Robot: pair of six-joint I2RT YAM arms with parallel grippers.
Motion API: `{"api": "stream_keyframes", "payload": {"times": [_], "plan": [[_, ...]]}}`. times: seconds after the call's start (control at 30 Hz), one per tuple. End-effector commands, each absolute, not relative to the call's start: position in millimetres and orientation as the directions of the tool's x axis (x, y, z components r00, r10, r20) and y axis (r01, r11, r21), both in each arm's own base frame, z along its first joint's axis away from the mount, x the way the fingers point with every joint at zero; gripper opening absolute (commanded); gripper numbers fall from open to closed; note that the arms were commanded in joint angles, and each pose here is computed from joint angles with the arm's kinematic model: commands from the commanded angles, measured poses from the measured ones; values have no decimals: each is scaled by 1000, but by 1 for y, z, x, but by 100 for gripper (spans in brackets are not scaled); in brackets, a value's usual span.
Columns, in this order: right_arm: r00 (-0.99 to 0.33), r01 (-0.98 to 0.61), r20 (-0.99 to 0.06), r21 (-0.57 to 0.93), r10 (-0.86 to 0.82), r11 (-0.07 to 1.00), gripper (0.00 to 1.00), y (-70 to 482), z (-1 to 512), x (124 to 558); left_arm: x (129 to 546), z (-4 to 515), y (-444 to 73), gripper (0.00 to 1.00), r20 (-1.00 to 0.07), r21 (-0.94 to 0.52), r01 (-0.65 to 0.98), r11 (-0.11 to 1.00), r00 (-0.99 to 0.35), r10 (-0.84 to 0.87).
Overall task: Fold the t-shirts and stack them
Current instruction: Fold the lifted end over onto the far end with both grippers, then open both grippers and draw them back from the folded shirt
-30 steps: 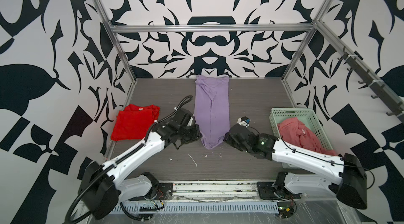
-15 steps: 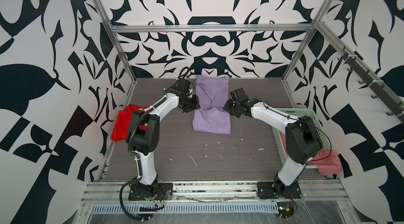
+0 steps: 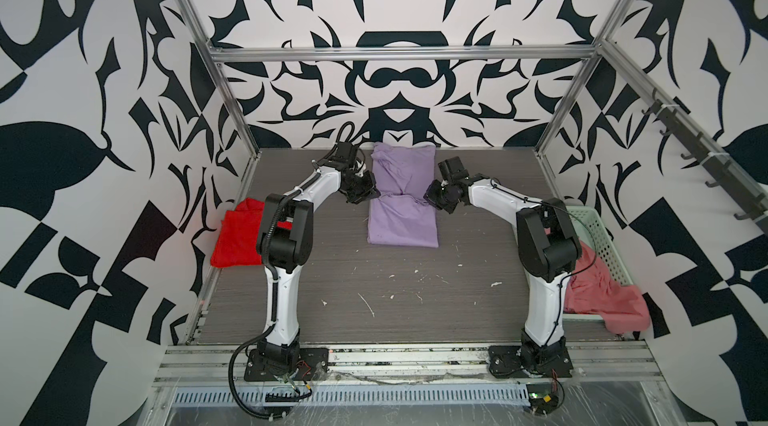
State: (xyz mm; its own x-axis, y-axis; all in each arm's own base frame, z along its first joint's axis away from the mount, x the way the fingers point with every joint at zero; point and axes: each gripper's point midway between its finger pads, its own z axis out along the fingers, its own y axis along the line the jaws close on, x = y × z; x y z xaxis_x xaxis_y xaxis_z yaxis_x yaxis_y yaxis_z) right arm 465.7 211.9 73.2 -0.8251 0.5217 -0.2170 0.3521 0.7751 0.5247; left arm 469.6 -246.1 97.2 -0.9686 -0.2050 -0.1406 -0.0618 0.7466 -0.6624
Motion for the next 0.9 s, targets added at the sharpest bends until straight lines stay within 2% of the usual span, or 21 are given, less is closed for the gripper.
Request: {"api": "stream_keyframes", "payload": {"times": [0.0, 0.13, 0.17, 0.23, 0.3, 0.37, 0.43, 0.53, 0.73, 0.77, 0.87], "plan": [[-819, 329, -238, 552, 522, 767, 0, 210, 93, 479, 476, 89, -245, 0, -115, -668, -79, 740, -971, -208], [-826, 316, -231, 567, 514, 761, 0, 213, 92, 488, 482, 82, -242, 10, -103, -666, -107, 738, -967, -232], [-827, 298, -241, 579, 508, 759, 0, 215, 95, 492, 483, 82, -240, 17, -102, -664, -114, 739, -965, -241], [-821, 278, -266, 588, 506, 760, 12, 214, 104, 498, 487, 84, -237, 26, -112, -663, -116, 740, -961, -251], [-810, 251, -299, 601, 505, 759, 27, 213, 118, 505, 492, 90, -230, 40, -138, -658, -113, 745, -954, -267], [-809, 199, -339, 610, 480, 767, 45, 213, 134, 508, 497, 99, -219, 50, -176, -646, -112, 755, -941, -290], [-803, 183, -374, 586, 464, 789, 47, 207, 145, 505, 499, 106, -209, 58, -202, -640, -114, 760, -929, -309], [-813, 180, -379, 558, 442, 810, 47, 200, 151, 490, 488, 114, -195, 61, -235, -622, -111, 775, -918, -320], [-869, 225, -259, 551, 421, 803, 48, 198, 116, 422, 421, 93, -179, 72, -184, -583, -134, 801, -939, -291], [-872, 233, -245, 554, 424, 799, 57, 197, 111, 411, 407, 88, -177, 74, -165, -583, -145, 800, -942, -291], [-872, 266, -202, 569, 446, 778, 60, 199, 96, 381, 371, 78, -179, 79, -121, -596, -159, 787, -951, -283]]}}
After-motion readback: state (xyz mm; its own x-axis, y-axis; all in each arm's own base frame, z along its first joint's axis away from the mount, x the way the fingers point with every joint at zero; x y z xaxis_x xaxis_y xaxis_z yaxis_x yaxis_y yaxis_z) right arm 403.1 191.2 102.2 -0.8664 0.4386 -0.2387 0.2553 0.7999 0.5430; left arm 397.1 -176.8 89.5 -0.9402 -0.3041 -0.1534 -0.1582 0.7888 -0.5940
